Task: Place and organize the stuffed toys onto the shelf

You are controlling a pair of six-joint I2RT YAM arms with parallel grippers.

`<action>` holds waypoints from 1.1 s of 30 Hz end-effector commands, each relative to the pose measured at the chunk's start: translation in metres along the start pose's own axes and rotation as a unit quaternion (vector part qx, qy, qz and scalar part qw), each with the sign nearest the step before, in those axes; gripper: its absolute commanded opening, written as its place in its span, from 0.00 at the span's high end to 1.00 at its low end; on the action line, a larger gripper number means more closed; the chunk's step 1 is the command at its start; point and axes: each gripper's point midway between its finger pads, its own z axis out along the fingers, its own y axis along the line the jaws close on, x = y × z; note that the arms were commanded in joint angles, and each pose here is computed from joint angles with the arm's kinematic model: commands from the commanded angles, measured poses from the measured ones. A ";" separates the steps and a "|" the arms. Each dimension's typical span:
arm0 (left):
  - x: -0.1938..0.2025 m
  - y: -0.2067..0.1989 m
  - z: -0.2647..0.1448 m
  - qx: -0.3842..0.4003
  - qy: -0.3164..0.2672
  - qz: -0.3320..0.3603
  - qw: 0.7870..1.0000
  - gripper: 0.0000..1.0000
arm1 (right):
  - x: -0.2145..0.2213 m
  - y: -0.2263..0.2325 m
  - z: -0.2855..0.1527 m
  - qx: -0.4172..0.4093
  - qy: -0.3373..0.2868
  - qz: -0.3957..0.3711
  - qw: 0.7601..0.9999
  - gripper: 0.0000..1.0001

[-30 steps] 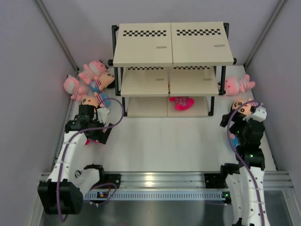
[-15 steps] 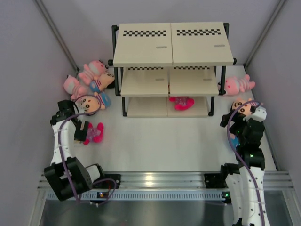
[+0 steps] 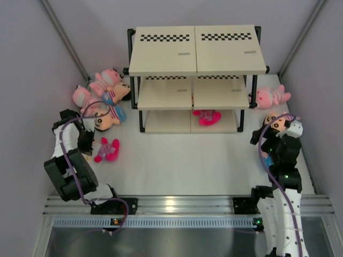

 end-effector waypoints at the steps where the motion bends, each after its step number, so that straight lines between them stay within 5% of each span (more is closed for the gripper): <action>1: -0.016 -0.023 0.004 0.072 -0.048 0.016 0.996 1.00 | -0.013 0.018 0.000 -0.042 -0.019 -0.010 0.999 0.01; 5: -0.022 -0.038 -0.012 0.094 -0.099 0.040 0.990 1.00 | -0.015 0.055 -0.007 -0.147 -0.019 -0.022 0.989 0.07; 9: -0.025 -0.064 -0.043 0.125 -0.172 0.101 0.972 1.00 | -0.026 0.135 -0.041 -0.374 -0.062 -0.055 0.924 0.18; 12: -0.018 -0.108 -0.074 0.181 -0.220 0.185 0.941 1.00 | -0.010 0.166 -0.056 -0.424 -0.049 -0.106 0.898 0.21; 15: -0.011 -0.155 -0.098 0.235 -0.259 0.258 0.901 1.00 | 0.017 0.217 -0.092 -0.518 -0.021 -0.194 0.833 0.20; 20: 0.001 -0.209 -0.106 0.292 -0.226 0.348 0.862 1.00 | 0.053 0.274 -0.136 -0.617 -0.026 -0.337 0.711 0.12; 24: 0.002 -0.227 -0.113 0.304 -0.216 0.377 0.848 1.00 | 0.073 0.317 -0.175 -0.727 0.006 -0.328 0.603 0.11; 33: 0.007 -0.237 -0.119 0.306 -0.215 0.400 0.837 1.00 | 0.110 0.358 -0.190 -0.783 0.051 -0.343 0.516 0.10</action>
